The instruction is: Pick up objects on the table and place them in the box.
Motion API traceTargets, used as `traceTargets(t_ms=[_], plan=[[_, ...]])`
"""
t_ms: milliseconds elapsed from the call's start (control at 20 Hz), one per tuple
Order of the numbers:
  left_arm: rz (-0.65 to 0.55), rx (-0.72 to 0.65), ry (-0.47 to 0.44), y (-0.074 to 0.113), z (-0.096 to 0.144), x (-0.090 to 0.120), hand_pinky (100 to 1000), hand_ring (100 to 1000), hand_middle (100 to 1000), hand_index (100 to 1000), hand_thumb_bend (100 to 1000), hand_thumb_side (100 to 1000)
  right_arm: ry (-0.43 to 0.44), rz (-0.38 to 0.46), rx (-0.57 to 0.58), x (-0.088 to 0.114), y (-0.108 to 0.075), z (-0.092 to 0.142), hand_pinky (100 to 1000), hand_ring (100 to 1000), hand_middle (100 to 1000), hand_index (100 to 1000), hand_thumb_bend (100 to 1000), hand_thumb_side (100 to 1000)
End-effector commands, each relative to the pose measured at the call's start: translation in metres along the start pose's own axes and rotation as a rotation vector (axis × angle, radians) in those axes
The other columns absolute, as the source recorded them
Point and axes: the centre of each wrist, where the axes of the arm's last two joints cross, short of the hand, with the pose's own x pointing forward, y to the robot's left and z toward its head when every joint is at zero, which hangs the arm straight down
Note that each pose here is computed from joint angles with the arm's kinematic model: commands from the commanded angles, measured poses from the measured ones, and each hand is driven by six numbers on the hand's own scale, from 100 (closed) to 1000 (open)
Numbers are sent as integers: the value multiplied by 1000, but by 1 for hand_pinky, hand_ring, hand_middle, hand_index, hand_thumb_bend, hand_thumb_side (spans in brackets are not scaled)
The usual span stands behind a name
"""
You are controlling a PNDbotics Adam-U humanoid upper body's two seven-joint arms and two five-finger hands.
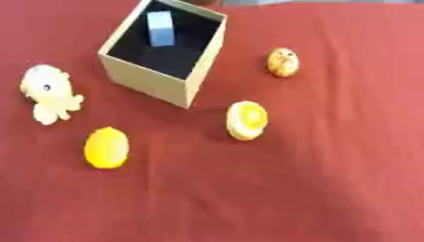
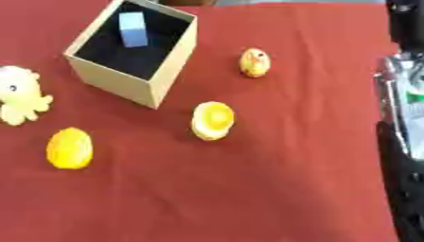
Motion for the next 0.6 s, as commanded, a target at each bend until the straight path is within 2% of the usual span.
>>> traceTargets(t_ms=[50,600], plan=[[1,-7,-26,1,-5,5,774,766,804,899,345,679,-28,14,14,5,-5,-6,861,866,741,816,100,615],[0,0,-29,2,-6,5,774,766,804,899,346,677,-33,18,15,5,-6,-8,861,867,743,817,100,605]])
